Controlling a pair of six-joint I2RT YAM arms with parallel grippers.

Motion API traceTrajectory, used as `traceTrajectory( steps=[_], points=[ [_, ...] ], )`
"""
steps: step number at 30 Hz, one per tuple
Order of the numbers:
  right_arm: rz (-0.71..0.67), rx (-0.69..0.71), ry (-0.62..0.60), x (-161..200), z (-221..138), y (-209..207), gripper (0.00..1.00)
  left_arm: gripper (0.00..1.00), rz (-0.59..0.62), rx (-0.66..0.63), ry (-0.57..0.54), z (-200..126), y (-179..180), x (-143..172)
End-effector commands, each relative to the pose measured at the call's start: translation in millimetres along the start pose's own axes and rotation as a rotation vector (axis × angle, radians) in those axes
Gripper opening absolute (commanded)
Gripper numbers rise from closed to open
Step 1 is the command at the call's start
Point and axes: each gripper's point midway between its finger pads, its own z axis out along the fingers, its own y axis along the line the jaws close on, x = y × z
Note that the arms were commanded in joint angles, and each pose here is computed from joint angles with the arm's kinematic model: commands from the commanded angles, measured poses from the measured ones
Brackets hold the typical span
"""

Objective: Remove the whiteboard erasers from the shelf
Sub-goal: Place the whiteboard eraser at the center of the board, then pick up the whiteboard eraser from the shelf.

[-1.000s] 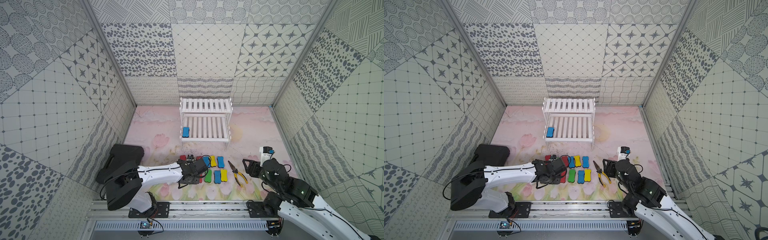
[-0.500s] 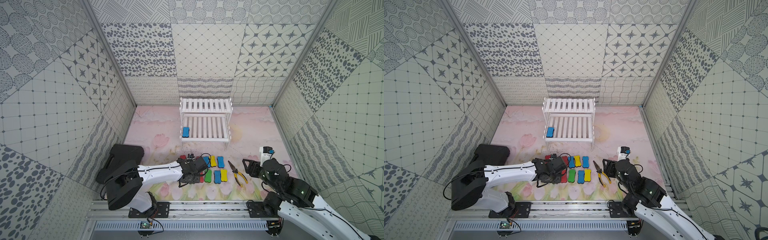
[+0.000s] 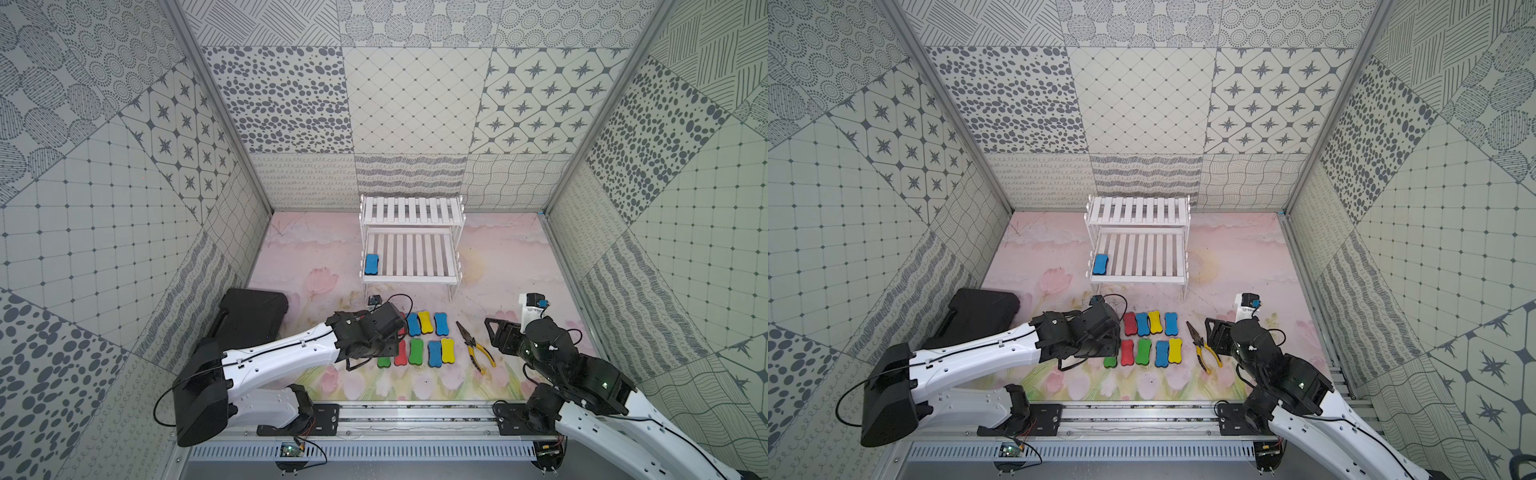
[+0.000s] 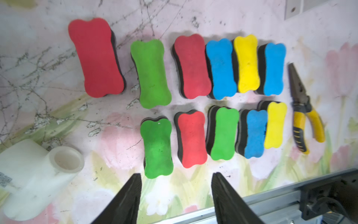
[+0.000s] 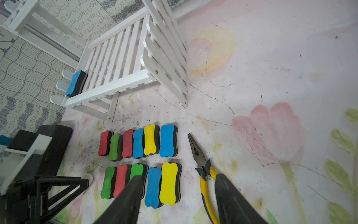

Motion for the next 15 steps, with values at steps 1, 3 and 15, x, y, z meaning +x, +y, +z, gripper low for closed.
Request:
traceTrajectory(
  steps=[1, 3, 15],
  points=[
    [0.027, -0.024, -0.036, -8.6, -2.6, 5.0, 0.64, 0.63, 0.07, -0.019, -0.04, -25.9, 2.4, -36.1],
    [0.021, -0.023, -0.038, -9.5, -2.6, 5.4, 0.64, 0.63, 0.088, -0.023, -0.073, -36.4, 0.1, -56.7],
    [0.005, -0.007, -0.033, -12.1, -0.9, 7.3, 0.64, 0.65, 0.191, -0.031, -0.252, -76.7, -13.8, -168.1]
  ],
)
